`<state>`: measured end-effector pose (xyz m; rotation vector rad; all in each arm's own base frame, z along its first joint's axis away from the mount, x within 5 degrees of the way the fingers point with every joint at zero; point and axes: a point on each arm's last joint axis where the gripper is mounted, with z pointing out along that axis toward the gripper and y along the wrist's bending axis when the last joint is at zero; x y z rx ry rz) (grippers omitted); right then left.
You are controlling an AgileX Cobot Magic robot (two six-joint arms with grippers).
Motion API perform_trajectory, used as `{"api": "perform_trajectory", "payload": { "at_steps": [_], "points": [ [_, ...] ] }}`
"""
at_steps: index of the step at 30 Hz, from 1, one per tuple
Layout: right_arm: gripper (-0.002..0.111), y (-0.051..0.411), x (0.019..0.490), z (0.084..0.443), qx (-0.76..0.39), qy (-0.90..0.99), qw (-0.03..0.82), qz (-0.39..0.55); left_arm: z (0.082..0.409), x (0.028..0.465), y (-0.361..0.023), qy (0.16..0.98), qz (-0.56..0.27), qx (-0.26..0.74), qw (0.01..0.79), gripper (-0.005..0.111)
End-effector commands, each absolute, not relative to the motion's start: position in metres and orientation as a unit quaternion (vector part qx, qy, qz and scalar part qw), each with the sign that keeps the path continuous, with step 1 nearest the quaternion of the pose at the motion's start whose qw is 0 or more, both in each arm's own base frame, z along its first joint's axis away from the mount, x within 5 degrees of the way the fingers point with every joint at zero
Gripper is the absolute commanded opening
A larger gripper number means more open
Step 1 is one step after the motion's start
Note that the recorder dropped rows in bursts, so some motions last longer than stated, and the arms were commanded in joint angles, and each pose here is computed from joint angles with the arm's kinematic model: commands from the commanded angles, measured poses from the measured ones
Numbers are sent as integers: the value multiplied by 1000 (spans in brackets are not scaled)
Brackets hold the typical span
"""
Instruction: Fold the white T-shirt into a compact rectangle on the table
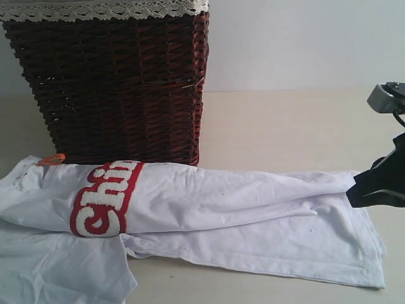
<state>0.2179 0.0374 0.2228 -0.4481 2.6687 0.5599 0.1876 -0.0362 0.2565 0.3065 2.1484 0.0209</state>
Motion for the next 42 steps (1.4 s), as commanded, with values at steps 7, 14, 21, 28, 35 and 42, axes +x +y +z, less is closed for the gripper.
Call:
{"api": "perform_trajectory", "payload": {
  "at_steps": [7,14,21,28,35,42],
  "points": [
    [0,39,222,225,-146,945,202,210,232,166,-93,939,-112,279,165,0],
    [0,39,228,227,-122,943,228,208,196,166,-107,943,-163,288,35,0],
    [0,39,229,228,-121,942,235,207,158,192,-113,954,-134,264,42,0],
    [0,39,228,227,-123,942,232,209,117,207,-113,971,-94,218,13,0],
    [0,41,226,227,-127,942,218,220,110,170,-119,955,-22,252,-157,0],
    [0,41,226,227,-125,942,219,221,122,144,-124,913,1,317,-255,0]
  ]
}}
